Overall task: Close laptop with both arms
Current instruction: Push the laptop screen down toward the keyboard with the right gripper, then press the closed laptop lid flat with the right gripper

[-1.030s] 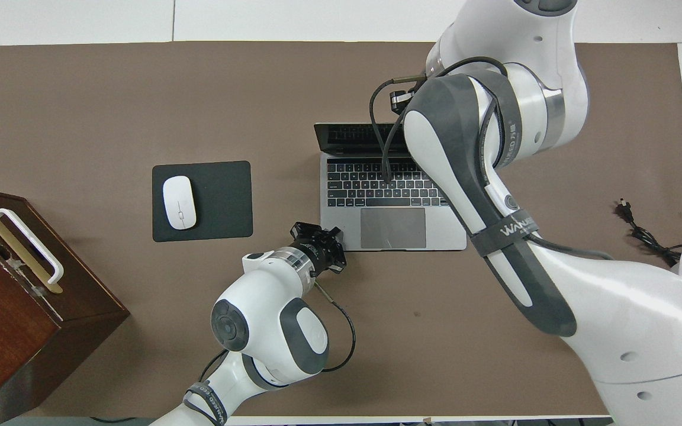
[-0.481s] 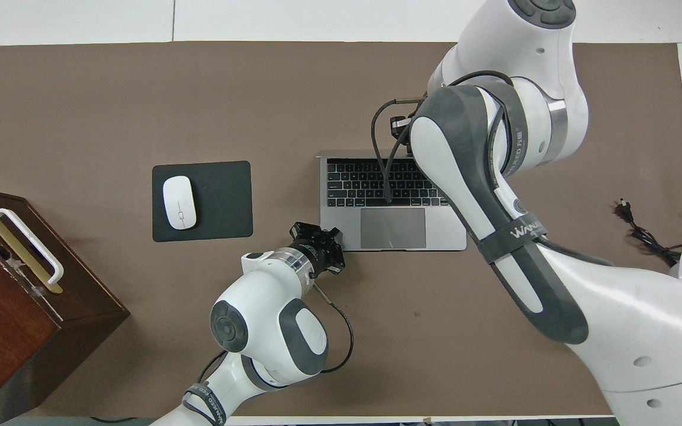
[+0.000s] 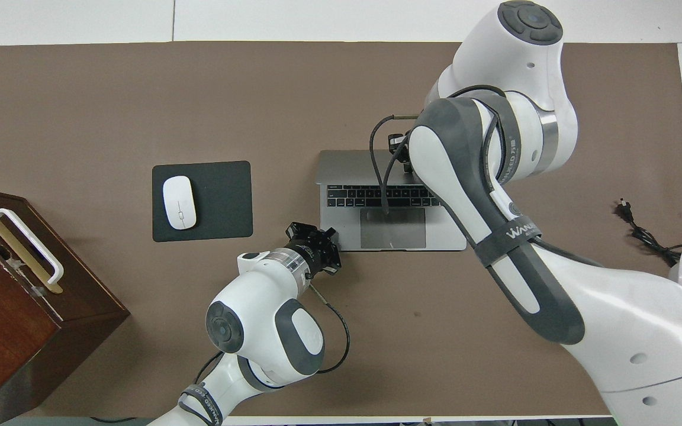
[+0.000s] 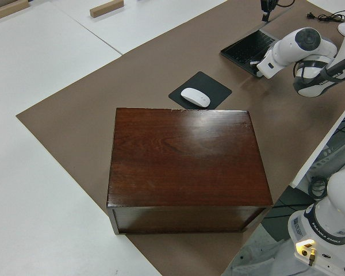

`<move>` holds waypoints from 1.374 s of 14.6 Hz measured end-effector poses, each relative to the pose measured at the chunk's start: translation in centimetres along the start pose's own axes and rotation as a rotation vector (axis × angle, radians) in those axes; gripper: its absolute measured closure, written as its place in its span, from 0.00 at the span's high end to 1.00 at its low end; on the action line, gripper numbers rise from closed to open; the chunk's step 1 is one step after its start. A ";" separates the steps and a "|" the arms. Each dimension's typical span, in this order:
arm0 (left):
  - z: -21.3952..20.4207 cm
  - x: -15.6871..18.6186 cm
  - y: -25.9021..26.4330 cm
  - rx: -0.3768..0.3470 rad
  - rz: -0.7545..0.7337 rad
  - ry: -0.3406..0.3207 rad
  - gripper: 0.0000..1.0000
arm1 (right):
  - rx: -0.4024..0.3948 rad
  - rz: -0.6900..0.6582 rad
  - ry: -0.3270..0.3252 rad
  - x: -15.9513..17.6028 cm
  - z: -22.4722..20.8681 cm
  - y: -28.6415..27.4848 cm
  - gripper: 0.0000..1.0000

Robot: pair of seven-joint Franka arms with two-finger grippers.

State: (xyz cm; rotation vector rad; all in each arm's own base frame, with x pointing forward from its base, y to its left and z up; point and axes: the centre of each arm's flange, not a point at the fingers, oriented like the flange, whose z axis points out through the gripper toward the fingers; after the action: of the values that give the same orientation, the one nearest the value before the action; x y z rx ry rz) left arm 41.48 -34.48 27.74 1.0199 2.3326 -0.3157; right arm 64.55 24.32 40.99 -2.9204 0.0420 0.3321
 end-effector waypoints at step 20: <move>-0.1 0.1 0.1 -0.001 0.006 0.001 0.01 | -0.025 0.045 -0.091 -1.6 4.0 1.8 0.01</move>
State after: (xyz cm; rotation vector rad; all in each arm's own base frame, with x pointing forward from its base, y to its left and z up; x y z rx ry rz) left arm 41.46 -34.38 27.74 1.0268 2.3295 -0.3111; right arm 62.00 23.33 37.14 -2.9284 0.0909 0.4760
